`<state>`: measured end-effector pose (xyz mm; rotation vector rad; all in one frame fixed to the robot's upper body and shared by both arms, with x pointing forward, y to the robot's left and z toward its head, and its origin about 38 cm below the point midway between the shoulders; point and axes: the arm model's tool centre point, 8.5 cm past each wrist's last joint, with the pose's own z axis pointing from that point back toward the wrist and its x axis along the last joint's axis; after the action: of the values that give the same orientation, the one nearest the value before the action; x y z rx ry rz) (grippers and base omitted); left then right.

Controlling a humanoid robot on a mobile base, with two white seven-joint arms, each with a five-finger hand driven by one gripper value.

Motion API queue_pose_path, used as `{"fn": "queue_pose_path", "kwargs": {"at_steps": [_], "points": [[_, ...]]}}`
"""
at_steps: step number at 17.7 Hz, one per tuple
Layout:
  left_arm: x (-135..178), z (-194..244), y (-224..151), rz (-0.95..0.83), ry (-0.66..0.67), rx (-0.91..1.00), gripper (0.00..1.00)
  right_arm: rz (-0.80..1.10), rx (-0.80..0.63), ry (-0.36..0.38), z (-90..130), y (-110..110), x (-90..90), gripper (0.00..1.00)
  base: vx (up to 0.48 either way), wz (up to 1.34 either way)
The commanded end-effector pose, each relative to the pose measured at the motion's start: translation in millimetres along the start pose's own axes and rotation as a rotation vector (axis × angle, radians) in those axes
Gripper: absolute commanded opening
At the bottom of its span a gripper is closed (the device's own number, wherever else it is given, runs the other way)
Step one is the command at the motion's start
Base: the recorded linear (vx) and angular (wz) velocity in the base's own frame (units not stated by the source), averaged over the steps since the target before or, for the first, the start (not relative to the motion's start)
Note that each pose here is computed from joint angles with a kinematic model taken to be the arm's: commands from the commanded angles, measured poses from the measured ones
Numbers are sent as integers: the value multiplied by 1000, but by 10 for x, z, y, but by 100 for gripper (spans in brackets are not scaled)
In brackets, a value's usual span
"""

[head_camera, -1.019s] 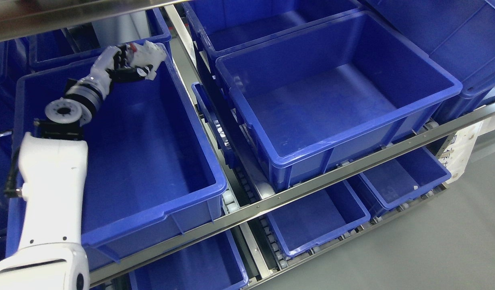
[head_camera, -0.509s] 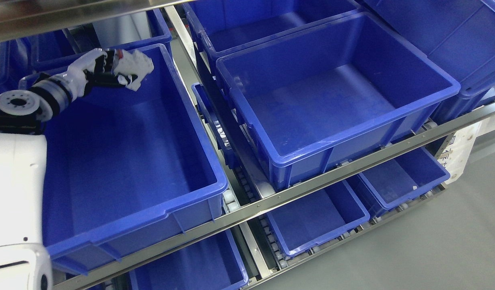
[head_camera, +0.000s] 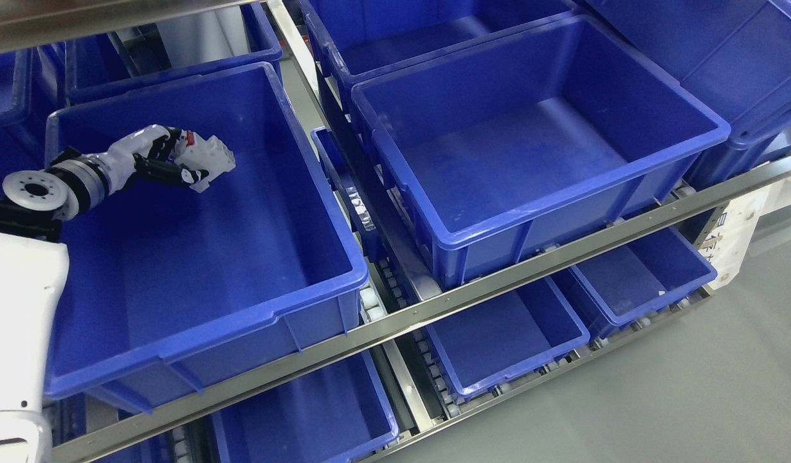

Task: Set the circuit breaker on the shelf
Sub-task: 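Lower the left hand with the breaker into the upper blue bin, then open the left hand to release the breaker onto the bin floor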

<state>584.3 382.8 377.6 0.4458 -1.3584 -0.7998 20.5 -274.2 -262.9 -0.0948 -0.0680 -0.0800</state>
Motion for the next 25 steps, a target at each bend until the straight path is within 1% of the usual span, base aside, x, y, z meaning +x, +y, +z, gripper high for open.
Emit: {"fn": "queue_pose_path", "kwargs": {"at_steps": [1,2,4,7,8,9,10,13,16,18,19,21,23,24,25], "points": [[-20,-291,-408,-167,141,-114,9,2,-13,-3,0,-108,15,100,-75,-3],[79,-354,-434,-180,149,-128,9,2,-13,-1,1,-109,5,100,-75,-3],[140,-417,-468,-186,164,-146,10,2,-13,-3,0,-108,15,100,-71,95],[187,-480,-563,-198,152,-147,12,2,-13,-1,1,-109,5,100,-29,112],[162,-484,-555,-204,156,-133,14,2,-13,-3,0,-108,15,100,-25,102],[142,-492,-550,-219,159,-121,20,2,-13,-3,1,-109,10,100,-13,38],[128,-493,-549,-222,162,-119,22,2,-13,-3,0,-108,15,100,-13,38],[206,-514,-550,-231,150,-101,33,2,-13,-3,0,-108,15,100,4,-27],[202,-513,-518,-266,174,-93,51,2,-13,-1,1,-109,5,100,0,0],[229,-509,-486,-270,172,-82,57,2,-13,-3,0,-108,15,100,0,0],[289,-500,-424,-268,161,-62,62,2,-13,-1,1,-109,5,100,0,0],[412,-470,-288,-264,141,-30,65,2,-13,-3,0,-108,15,100,0,0],[494,-450,-213,-251,123,-14,79,2,-13,-1,1,-109,5,100,0,0],[551,-423,-131,-229,105,7,83,2,-13,-3,0,-108,15,100,0,0],[599,-385,-13,-191,80,55,84,2,-13,-3,0,-108,15,100,0,0]]}}
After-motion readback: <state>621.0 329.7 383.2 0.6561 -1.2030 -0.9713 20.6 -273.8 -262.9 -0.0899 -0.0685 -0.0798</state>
